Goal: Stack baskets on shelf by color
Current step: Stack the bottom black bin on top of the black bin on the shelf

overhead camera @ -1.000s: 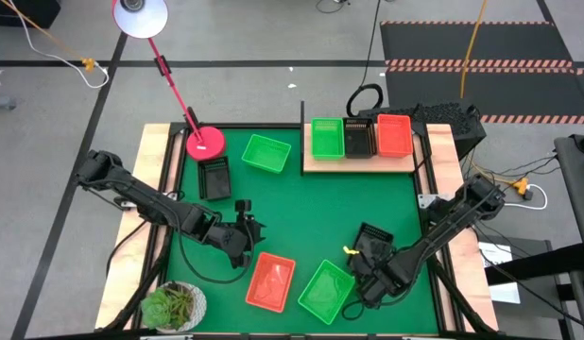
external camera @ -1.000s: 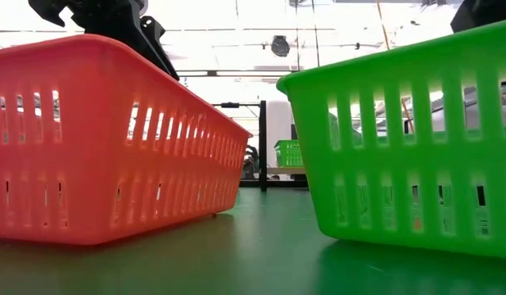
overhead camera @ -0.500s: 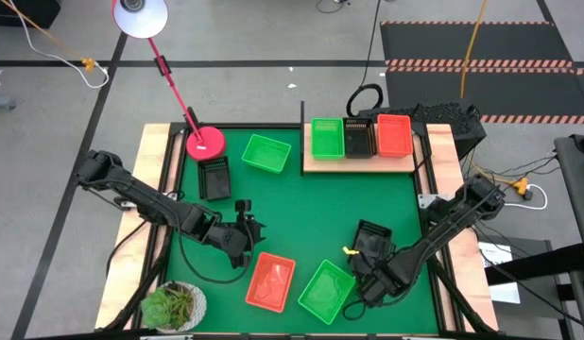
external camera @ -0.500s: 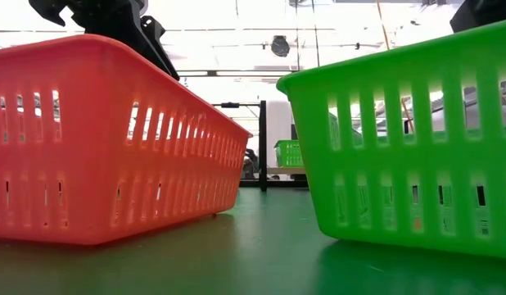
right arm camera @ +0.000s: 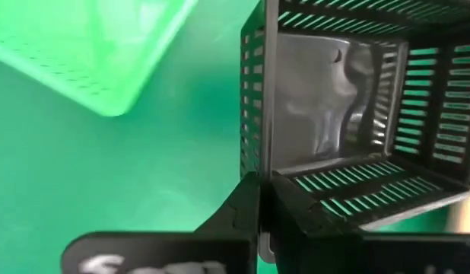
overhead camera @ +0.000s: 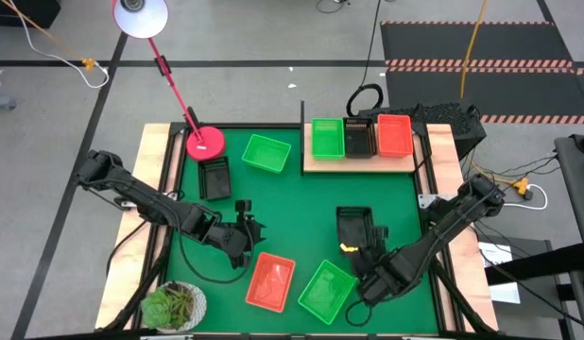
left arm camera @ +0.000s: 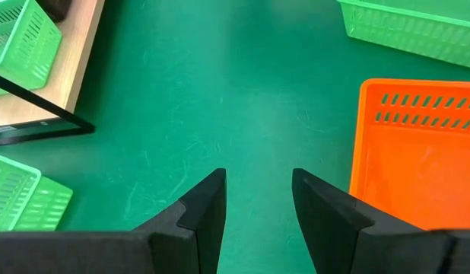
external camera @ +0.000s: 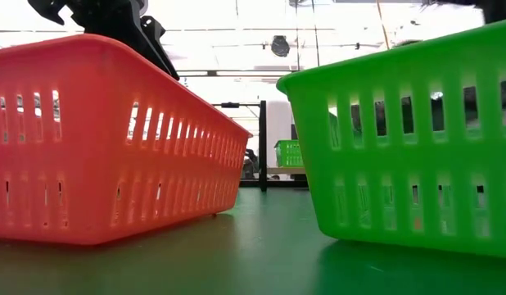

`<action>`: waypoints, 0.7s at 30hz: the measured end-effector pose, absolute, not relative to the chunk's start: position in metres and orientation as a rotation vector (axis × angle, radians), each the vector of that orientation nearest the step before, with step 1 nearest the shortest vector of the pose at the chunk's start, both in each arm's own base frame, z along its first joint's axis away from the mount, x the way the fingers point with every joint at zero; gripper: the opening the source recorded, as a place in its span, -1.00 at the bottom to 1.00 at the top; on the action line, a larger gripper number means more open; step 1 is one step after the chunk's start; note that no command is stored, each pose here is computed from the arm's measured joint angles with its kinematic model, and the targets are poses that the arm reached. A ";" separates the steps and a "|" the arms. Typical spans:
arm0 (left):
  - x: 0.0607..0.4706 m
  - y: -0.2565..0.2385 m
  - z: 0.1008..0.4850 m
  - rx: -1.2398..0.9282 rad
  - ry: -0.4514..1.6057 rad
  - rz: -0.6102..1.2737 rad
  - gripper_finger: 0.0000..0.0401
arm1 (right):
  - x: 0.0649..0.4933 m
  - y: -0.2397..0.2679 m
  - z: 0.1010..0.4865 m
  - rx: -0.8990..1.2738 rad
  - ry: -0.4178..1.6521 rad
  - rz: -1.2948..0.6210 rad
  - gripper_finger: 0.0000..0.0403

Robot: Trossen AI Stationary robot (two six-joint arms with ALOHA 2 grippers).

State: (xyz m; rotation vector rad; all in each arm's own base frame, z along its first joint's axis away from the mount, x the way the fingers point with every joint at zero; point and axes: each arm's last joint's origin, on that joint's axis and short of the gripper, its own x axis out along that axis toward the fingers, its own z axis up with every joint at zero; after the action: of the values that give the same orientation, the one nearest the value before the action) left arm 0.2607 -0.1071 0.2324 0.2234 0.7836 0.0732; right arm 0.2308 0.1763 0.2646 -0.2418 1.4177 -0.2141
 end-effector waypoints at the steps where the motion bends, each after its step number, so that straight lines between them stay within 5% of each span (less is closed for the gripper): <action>1: 0.261 -0.107 0.232 0.223 0.783 0.073 -0.23 | 0.231 0.172 0.268 -0.268 1.409 -0.216 -0.98; 21: 0.261 -0.113 0.235 0.189 0.748 0.062 -0.23 | 0.216 0.072 0.339 -0.310 1.231 -0.232 -0.98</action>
State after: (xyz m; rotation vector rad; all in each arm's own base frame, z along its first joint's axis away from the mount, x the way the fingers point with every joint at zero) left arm 0.2609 -0.1132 0.2346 0.1887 0.7483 0.0624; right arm 0.2161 0.0715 0.3390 -0.3096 1.2315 -0.2319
